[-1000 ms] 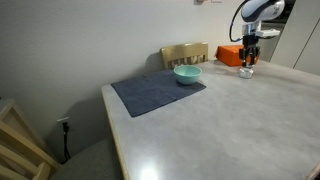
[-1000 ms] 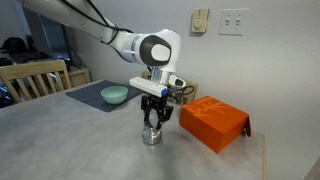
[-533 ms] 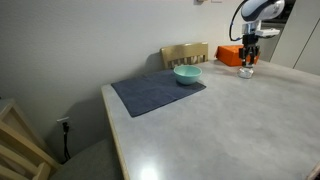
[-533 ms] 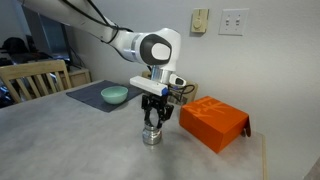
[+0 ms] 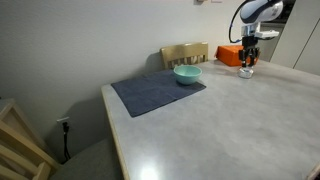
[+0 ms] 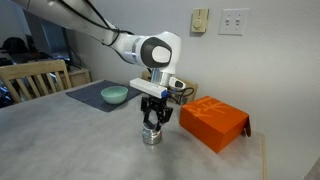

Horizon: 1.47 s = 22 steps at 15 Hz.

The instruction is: Pick up the lid and put it on the bottle

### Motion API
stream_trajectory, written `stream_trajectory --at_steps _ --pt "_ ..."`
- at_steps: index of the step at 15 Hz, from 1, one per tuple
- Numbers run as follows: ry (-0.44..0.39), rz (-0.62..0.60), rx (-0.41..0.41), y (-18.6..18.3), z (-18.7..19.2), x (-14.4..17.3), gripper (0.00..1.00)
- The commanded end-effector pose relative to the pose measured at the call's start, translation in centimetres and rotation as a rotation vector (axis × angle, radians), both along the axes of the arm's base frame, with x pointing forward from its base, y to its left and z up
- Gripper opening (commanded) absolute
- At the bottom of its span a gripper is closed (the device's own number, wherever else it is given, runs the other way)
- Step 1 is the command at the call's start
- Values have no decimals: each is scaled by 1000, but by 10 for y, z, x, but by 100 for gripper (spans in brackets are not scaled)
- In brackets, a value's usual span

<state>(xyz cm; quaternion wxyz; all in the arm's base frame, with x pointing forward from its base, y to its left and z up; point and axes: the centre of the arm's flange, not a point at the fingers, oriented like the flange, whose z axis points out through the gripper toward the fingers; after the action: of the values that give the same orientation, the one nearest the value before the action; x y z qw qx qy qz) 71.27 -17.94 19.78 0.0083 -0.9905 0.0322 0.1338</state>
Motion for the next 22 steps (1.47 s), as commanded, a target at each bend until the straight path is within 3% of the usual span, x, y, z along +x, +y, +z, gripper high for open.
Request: stream_trajectory --at_steps 1,17,18,19,22 --pt "15 -3 11 -4 -6 10 44" --pt "14 -6 3 -2 -13 17 44" --pt "13 -7 2 -2 -13 17 48" --pt "7 -11 -1 -2 -12 16 92" --pt "-13 -17 -7 0 -3 13 100"
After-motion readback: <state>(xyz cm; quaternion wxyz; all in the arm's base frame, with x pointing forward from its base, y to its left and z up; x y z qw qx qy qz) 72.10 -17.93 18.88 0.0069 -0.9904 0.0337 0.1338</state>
